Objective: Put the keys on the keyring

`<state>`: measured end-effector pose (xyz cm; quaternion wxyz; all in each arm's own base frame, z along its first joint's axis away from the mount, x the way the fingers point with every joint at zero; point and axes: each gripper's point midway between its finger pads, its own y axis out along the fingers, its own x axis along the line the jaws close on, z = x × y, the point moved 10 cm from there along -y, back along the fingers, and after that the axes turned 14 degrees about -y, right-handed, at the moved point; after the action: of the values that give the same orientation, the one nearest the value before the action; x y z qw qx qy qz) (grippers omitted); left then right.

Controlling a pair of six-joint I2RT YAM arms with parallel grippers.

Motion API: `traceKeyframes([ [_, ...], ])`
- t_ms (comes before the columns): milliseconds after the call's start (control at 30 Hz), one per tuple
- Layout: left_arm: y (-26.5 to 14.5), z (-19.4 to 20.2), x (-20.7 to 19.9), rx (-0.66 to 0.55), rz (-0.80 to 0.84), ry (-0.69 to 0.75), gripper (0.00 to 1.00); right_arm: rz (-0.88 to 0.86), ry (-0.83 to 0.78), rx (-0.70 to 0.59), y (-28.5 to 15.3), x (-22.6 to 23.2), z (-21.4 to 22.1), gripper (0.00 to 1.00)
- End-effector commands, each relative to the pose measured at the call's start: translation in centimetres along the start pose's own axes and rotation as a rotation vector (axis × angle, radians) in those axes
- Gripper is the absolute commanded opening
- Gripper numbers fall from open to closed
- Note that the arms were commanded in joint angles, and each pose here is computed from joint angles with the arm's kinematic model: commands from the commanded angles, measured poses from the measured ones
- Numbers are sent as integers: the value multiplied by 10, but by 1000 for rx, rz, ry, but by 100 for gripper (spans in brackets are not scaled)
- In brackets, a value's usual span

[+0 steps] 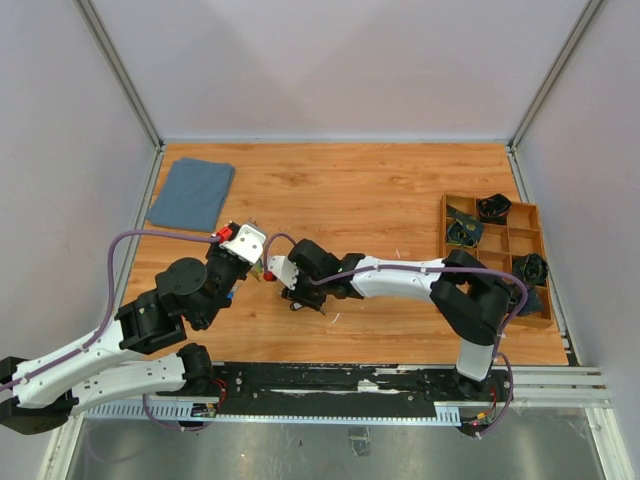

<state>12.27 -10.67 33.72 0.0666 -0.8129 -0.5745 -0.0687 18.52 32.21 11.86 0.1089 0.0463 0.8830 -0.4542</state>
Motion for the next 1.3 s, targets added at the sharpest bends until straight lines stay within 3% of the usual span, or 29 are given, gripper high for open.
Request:
traceKeyframes([
  [0,-2,-13,5,-37,-19,-42,1,-45,-56,25,2,11,-5,41],
  [633,-1,-14,5,-40,-17,-39,1,-21,-58,88,10,11,-1,32],
  [1267,0,-15,4,-42,-11,-37,1,8,-39,82,-7,12,-2,1],
])
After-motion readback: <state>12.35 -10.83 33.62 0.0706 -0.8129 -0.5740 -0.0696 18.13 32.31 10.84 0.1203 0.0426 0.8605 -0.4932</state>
